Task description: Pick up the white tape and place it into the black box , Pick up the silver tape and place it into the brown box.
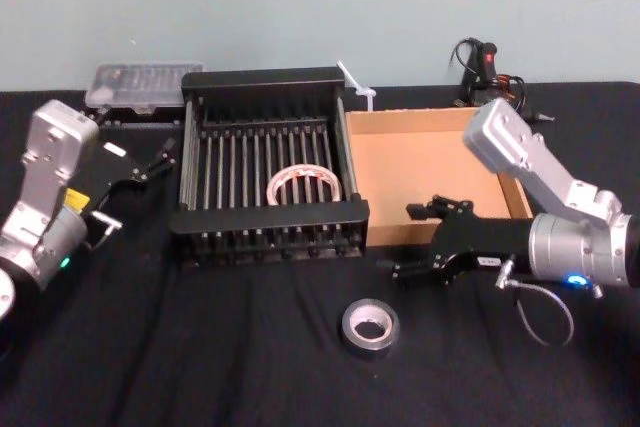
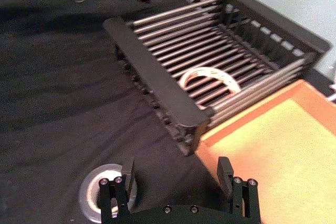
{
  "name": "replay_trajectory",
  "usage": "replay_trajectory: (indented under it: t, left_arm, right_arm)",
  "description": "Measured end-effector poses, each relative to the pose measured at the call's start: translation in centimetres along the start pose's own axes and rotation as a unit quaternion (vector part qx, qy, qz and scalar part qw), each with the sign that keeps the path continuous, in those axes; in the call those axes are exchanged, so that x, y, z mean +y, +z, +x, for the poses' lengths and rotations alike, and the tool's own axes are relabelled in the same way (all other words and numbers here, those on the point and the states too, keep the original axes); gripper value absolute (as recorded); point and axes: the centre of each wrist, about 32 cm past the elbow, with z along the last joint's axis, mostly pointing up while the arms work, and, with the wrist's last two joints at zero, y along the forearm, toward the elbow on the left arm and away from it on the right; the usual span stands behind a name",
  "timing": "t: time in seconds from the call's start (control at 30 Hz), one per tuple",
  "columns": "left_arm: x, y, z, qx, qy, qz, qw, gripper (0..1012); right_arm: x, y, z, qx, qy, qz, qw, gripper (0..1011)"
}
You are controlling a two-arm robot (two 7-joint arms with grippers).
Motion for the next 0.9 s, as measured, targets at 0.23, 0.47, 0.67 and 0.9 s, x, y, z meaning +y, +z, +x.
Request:
replay_trajectory:
  t: [0.23,0.47,0.67,0.9]
  left_arm:
    - [0.0,0.0,0.0,0.0,0.0,0.0,1.0,1001]
    - [0.0,0.0,0.0,0.0,0.0,0.0,1.0,1001]
    - [0.0,0.0,0.0,0.0,0.0,0.0,1.0,1001]
    - [0.0,0.0,0.0,0.0,0.0,0.0,1.0,1001]
  right_arm:
    - [0.8,-0.3,-0.6,0.001,0.026,-0.014,0.9996,1000]
    - [1.3,-0.7,-0.89,0.003,0.044,-0.031,0.9986,1002]
    - [1.6,-1.1,-0.96,0.006,0.047,-0.041,0.998,1002]
    - [2.1,-1.5,-0.97,0.01,0.052,-0.049,0.9974,1002]
